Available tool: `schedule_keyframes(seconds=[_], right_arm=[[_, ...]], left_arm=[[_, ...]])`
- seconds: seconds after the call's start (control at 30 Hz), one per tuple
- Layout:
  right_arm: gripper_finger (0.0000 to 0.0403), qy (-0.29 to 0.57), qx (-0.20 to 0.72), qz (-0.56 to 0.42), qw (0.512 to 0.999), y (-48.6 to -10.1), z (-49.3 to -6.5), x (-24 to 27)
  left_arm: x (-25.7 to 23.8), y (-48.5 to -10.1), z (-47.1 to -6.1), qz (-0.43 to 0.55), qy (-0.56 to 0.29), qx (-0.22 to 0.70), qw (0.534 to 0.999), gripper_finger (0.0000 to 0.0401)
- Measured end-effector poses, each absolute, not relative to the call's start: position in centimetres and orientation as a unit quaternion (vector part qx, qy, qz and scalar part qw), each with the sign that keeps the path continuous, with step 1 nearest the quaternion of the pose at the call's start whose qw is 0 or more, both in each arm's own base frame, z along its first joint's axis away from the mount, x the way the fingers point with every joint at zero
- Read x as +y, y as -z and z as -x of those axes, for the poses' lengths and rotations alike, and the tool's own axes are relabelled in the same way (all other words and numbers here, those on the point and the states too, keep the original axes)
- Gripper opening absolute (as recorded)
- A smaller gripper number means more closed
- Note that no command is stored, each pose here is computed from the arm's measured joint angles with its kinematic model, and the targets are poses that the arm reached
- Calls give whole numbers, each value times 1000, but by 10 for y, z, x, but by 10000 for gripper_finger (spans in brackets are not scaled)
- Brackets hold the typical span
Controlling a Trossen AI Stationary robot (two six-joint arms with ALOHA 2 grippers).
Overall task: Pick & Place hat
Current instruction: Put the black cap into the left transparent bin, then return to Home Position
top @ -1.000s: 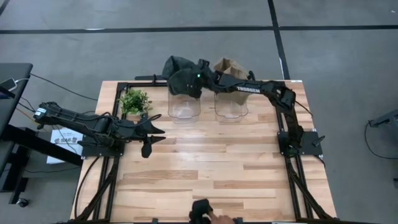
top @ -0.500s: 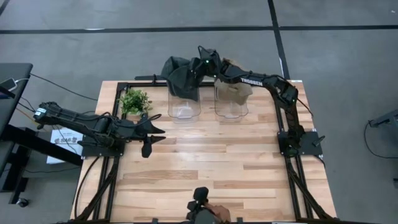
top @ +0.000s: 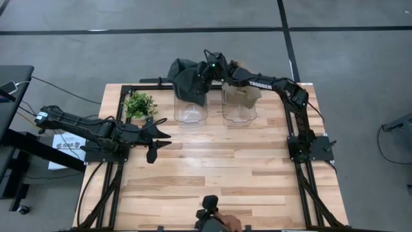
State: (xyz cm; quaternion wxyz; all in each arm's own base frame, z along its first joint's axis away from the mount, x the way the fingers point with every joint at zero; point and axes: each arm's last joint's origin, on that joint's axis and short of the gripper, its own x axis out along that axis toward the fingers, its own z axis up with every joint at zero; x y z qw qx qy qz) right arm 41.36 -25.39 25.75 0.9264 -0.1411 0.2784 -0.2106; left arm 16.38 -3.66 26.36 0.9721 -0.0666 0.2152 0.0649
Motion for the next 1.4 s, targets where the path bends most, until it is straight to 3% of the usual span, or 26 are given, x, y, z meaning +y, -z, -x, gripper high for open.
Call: schedule_keyframes(seconds=[0.57, 0.77, 0.9, 1.03, 1.4], right_arm=[[0, 189, 258, 153, 935, -292, -429, -232], [0, 180, 233, 136, 946, -327, -421, -210], [0, 130, 234, 104, 958, -353, -403, -192], [0, 79, 239, 75, 965, -372, -381, -164], [0, 68, 215, 29, 974, -349, -289, -60]], left_arm=[[-37, -263, -164, 64, -65, 217, 972, 118], [-36, -265, -163, 56, -70, 209, 974, 118], [-34, -265, -158, 62, -74, 180, 979, 118], [-31, -241, -146, 79, -67, 154, 983, 118], [-26, -170, -118, 148, -44, 115, 981, 118]])
